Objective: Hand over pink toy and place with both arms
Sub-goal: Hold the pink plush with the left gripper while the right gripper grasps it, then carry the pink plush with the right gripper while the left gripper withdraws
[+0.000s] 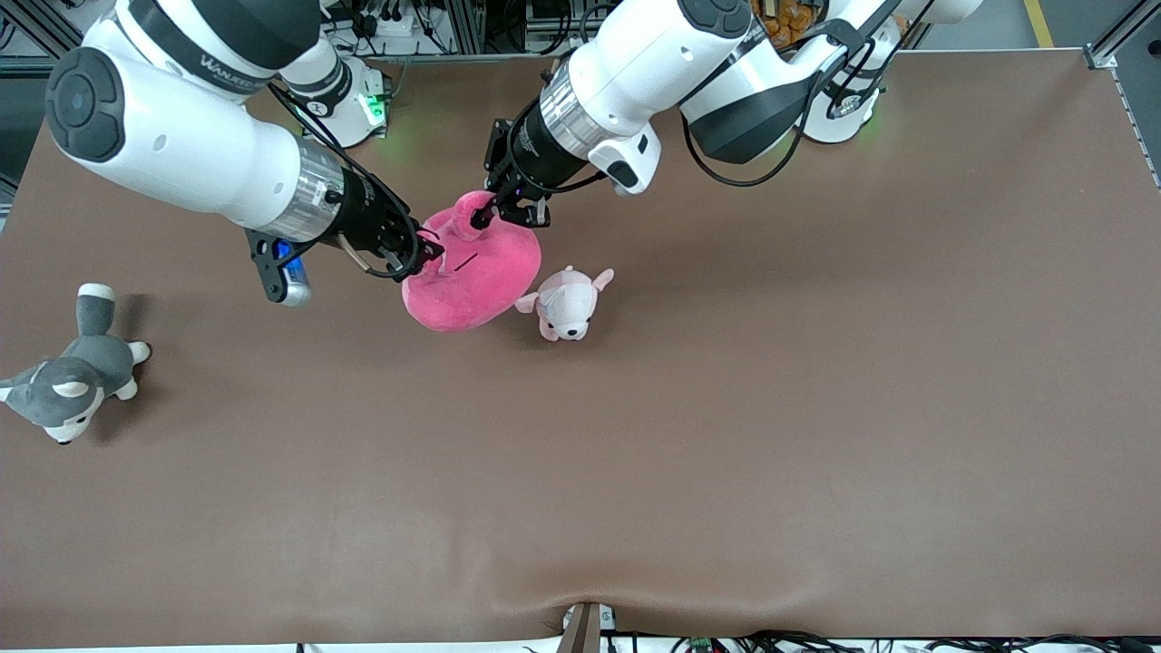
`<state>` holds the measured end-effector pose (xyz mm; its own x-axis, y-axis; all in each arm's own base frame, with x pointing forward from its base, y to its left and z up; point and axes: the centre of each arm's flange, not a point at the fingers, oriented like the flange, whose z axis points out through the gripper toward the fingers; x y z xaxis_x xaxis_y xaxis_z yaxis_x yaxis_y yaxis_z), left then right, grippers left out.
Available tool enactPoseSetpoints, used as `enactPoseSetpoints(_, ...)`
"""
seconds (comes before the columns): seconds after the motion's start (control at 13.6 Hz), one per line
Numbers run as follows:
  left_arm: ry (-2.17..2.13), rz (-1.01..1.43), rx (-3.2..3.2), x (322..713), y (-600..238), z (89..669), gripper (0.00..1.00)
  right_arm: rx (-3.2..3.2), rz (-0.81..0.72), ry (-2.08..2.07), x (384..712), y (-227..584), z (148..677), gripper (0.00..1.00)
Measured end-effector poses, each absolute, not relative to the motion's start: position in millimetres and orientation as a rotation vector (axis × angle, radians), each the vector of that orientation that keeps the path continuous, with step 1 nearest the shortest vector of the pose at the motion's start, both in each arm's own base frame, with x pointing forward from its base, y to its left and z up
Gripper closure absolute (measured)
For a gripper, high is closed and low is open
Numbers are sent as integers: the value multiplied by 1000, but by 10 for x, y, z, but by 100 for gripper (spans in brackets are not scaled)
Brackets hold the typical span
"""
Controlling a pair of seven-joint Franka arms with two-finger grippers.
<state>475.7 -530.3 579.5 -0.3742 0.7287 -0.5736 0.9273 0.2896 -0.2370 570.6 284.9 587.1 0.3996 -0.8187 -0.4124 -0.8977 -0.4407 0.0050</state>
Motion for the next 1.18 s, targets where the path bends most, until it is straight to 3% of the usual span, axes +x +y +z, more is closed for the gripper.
enactPoseSetpoints(0.07,2208,-774,1491,4763,-5300,5800,90,-2432,529,1531,5722,2817,5872,90)
enactPoseSetpoints(0.22,2205,-773,1485,4783,-5284,5820,77,-2418,524,1553,5761,2737,5871,90)
enactPoseSetpoints(0.44,2210,-722,1488,4924,-5111,5881,43,-2391,513,1593,5850,2541,5868,90)
enactPoseSetpoints(0.74,2101,-371,1776,5259,-4369,6091,2,-2314,515,1713,6070,1953,5754,90)
enactPoseSetpoints(1.18,1705,-90,2317,5972,-3008,5934,0,-2250,702,1886,6624,835,4241,90)
